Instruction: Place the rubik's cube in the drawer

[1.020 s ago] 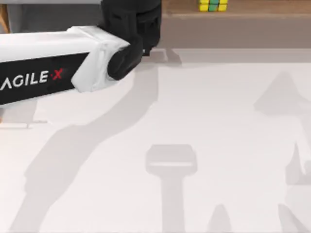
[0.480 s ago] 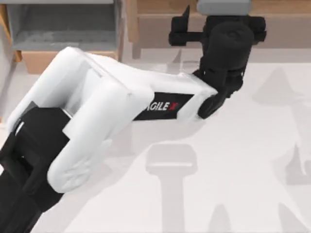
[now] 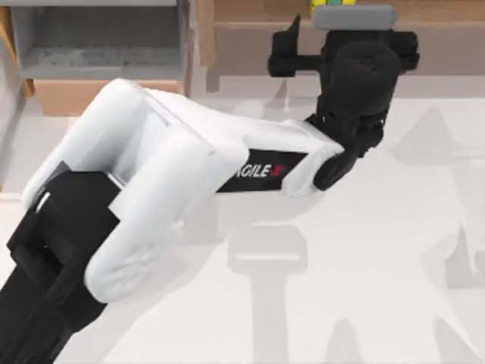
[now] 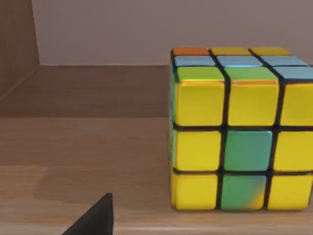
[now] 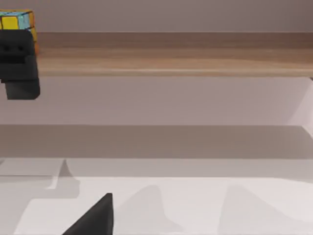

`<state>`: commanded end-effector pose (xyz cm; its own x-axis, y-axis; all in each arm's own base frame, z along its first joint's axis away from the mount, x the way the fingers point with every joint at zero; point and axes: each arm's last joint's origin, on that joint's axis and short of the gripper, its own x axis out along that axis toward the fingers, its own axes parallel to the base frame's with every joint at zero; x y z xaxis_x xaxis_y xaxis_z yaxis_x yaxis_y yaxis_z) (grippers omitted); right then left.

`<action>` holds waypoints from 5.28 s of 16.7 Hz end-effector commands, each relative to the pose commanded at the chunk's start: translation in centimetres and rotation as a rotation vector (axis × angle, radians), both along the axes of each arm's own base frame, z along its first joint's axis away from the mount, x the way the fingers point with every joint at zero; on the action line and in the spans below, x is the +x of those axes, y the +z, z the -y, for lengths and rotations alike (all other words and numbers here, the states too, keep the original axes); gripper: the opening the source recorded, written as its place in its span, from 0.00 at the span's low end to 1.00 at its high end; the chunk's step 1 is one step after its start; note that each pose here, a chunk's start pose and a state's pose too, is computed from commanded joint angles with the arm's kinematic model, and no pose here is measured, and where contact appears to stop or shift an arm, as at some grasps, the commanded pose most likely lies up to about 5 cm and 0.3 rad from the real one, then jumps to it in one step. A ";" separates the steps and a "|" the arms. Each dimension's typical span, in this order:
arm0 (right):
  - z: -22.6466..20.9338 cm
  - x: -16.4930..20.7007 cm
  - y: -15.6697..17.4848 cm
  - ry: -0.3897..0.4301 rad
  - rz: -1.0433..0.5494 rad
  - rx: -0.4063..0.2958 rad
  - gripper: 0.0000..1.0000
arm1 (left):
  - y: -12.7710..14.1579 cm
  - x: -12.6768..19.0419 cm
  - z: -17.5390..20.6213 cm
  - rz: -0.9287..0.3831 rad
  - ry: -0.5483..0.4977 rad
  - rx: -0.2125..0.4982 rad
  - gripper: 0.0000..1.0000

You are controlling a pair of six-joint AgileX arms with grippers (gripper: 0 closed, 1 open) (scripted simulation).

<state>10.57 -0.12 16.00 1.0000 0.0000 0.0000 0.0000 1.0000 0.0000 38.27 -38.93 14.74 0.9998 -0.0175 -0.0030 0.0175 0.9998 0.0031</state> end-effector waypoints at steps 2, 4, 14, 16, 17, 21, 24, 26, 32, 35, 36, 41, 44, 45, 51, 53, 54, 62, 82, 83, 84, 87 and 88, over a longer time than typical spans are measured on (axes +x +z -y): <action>0.0 0.0 0.0 0.000 0.000 0.000 1.00 | -0.2 0.1 0.2 0.002 -0.002 -0.003 1.00; 0.0 0.0 0.0 0.000 0.000 0.000 1.00 | -0.1 0.5 0.5 0.004 -0.003 -0.004 1.00; 0.0 0.0 0.0 0.000 0.000 0.000 1.00 | 0.1 5.9 0.3 0.003 -0.002 -0.003 1.00; 0.0 0.0 0.0 0.000 0.000 0.000 1.00 | 0.1 5.9 0.3 0.003 -0.002 -0.003 1.00; 0.0 0.0 0.0 0.000 0.000 0.000 1.00 | 0.1 5.9 0.3 0.003 -0.002 -0.003 1.00; 0.0 0.0 0.0 0.000 0.000 0.000 1.00 | 0.1 5.9 0.3 0.003 -0.002 -0.003 0.70; 0.0 0.0 0.0 0.000 0.000 0.000 1.00 | 0.1 5.9 0.3 0.003 -0.002 -0.003 0.47; 0.0 0.0 0.0 0.000 0.000 0.000 1.00 | 0.1 5.9 0.3 0.003 -0.002 -0.003 0.32; 0.0 0.0 0.0 0.000 0.000 0.000 1.00 | 0.1 5.9 0.3 0.003 -0.002 -0.003 0.00; 0.0 0.0 0.0 0.000 0.000 0.000 1.00 | 0.1 5.9 0.3 0.003 -0.002 -0.003 0.00; 0.0 0.0 0.0 0.000 0.000 0.000 1.00 | 0.1 5.9 0.3 0.003 -0.002 -0.003 0.00; 0.0 0.0 0.0 0.000 0.000 0.000 1.00 | 0.3 5.6 0.5 0.002 -0.006 0.006 0.00; 0.0 0.0 0.0 0.000 0.000 0.000 1.00 | 1.3 5.2 0.7 0.010 -0.012 0.012 0.00; 0.0 0.0 0.0 0.000 0.000 0.000 1.00 | 1.8 4.8 0.9 0.020 -0.018 0.003 0.00; 0.0 0.0 0.0 0.000 0.000 0.000 1.00 | 2.6 3.5 1.0 0.021 -0.021 -0.014 0.00; 0.0 0.0 0.0 0.000 0.000 0.000 1.00 | 2.2 3.7 0.5 0.005 -0.007 -0.003 0.00; 0.0 0.0 0.0 0.000 0.000 0.000 1.00 | 2.2 3.7 0.5 0.004 -0.006 -0.003 0.00; 0.0 0.0 0.0 0.000 0.000 0.000 1.00 | 3.2 3.3 1.0 -0.004 -0.043 0.029 0.00; 0.0 0.0 0.0 0.000 0.000 0.000 1.00 | 10.4 -7.9 5.7 -0.437 -0.842 0.725 0.00; 0.0 0.0 0.0 0.000 0.000 0.000 1.00 | 10.9 -7.7 4.9 -0.475 -0.857 0.747 0.00; 0.0 0.0 0.0 0.000 0.000 0.000 1.00 | 11.4 -7.3 3.9 -0.516 -0.867 0.765 0.00; 0.0 0.0 0.0 0.000 0.000 0.000 1.00 | 13.1 -5.1 -0.3 -0.656 -0.855 0.796 0.00; 0.0 0.0 0.0 0.000 0.000 0.000 1.00 | 13.5 -4.1 -2.1 -0.710 -0.838 0.797 0.00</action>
